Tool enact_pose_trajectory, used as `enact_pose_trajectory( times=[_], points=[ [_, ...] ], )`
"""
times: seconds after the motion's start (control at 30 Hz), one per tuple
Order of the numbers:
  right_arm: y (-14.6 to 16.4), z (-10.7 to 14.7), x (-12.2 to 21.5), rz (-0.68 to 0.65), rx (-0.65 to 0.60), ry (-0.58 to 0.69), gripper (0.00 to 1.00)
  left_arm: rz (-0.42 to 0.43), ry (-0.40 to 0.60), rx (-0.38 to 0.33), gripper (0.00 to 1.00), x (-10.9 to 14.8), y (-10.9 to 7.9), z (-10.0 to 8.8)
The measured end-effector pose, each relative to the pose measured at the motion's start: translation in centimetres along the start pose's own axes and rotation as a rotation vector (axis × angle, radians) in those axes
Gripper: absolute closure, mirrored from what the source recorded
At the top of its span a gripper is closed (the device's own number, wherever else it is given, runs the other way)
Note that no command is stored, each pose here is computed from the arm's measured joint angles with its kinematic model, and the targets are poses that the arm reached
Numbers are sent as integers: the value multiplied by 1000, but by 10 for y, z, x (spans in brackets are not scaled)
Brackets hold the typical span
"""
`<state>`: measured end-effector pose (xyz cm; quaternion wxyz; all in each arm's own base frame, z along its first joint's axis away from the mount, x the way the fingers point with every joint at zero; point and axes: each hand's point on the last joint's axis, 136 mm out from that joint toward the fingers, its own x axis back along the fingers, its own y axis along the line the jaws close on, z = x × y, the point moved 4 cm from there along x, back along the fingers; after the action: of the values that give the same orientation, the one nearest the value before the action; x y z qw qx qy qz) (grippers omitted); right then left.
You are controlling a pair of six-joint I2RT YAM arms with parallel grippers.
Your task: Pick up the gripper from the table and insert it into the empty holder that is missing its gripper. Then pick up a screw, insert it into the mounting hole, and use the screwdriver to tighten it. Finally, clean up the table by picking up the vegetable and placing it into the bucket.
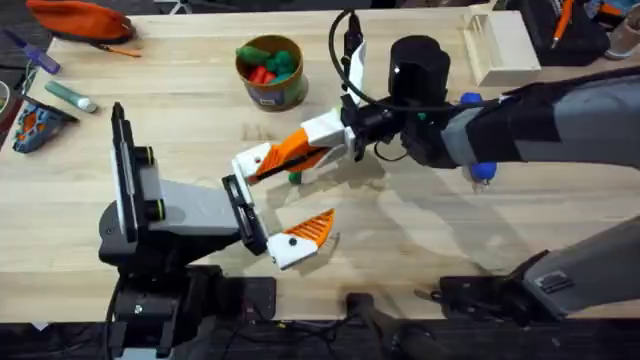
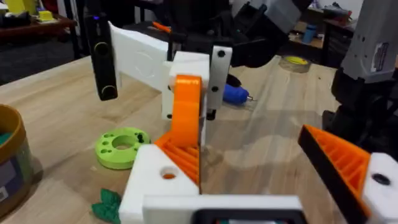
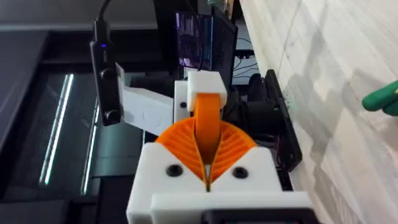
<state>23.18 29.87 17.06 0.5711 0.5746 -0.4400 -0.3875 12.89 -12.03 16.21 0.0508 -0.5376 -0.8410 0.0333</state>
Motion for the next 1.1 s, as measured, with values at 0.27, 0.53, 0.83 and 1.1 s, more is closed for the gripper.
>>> enact_pose_trajectory(
  times=[0.27,0.53,0.83,1.1],
  points=[
    [0,1,-5,5,0,-3,121,21,1,0,15,0,-3,0],
    [0,-1,-5,7,0,-13,105,28,1,2,15,0,-4,0],
    [-1,-8,6,10,2,-47,103,29,2,2,16,0,-4,0],
    [-6,-11,44,78,-76,-142,100,29,2,2,16,0,-4,0]
  ],
)
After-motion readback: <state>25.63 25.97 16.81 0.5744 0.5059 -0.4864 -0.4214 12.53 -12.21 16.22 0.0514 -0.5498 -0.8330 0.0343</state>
